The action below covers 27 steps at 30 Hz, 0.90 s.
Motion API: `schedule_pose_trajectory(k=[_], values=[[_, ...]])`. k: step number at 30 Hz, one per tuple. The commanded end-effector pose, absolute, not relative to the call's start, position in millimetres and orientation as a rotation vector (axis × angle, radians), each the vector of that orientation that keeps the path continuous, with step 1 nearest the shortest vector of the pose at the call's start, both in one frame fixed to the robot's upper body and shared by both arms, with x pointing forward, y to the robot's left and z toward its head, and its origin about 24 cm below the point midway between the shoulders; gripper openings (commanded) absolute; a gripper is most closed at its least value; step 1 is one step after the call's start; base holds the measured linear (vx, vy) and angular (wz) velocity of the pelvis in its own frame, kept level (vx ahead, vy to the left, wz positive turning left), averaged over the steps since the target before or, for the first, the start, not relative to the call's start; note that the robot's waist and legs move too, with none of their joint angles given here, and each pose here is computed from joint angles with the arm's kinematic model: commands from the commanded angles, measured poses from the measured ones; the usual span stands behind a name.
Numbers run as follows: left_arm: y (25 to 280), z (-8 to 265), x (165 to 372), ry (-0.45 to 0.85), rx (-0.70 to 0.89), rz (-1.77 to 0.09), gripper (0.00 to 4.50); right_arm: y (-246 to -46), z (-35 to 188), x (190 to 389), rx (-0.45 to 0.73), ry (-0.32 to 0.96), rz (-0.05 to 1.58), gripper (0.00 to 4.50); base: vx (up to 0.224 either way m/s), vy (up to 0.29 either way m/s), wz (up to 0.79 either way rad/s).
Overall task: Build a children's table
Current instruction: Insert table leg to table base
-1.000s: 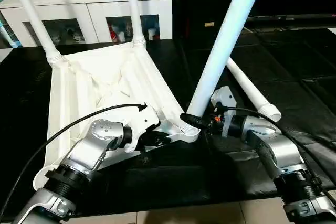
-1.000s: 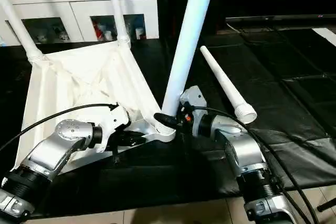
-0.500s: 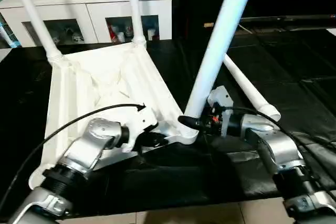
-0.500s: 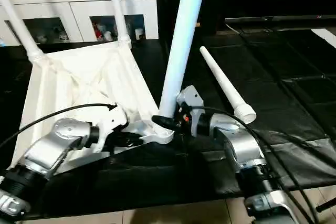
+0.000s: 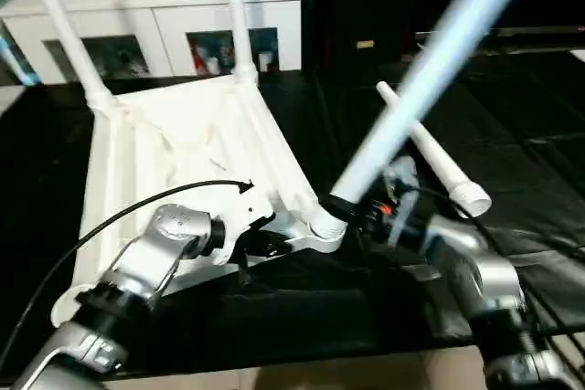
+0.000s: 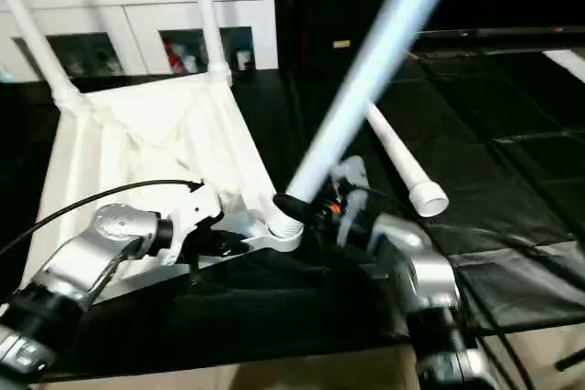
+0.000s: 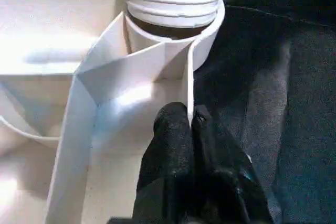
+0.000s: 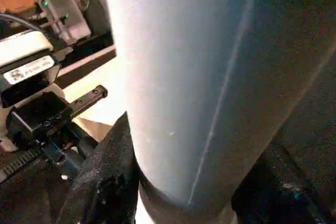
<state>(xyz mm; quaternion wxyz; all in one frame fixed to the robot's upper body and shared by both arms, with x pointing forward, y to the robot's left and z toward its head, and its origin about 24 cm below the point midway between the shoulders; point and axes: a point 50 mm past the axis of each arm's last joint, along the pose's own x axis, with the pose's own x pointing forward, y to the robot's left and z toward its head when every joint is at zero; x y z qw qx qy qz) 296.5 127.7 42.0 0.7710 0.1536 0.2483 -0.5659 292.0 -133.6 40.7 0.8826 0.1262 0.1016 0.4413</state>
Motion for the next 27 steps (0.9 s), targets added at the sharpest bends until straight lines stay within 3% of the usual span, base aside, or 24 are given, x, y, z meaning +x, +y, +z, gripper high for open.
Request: schedule_pose_trajectory(k=[1, 5, 10, 19, 27], values=[[134, 49, 307, 0.532, 0.381, -1.163, 0.00, -139.5, 15, 278.5, 0.221, 0.319, 0.871, 1.93, 0.000, 0.000, 0.00], [134, 50, 309, 0.532, 0.382, -1.161, 0.00, -142.2, 12, 273.9, 0.130, 0.324, 0.872, 1.93, 0.000, 0.000, 0.00], [137, 48, 306, 0.544, 0.417, -1.201, 0.00, -139.6, 12, 272.4, -0.118, 0.374, 1.014, 1.93, 0.000, 0.000, 0.00], [142, 46, 299, 0.570, 0.484, -1.265, 0.00, -126.8, 20, 281.6, -0.191, 0.421, 1.226, 1.93, 0.000, 0.000, 0.00], [136, 51, 295, 0.545, 0.518, -1.411, 0.00, -124.9, 23, 280.8, -0.177, 0.454, 1.365, 1.93, 0.000, 0.000, 0.00]])
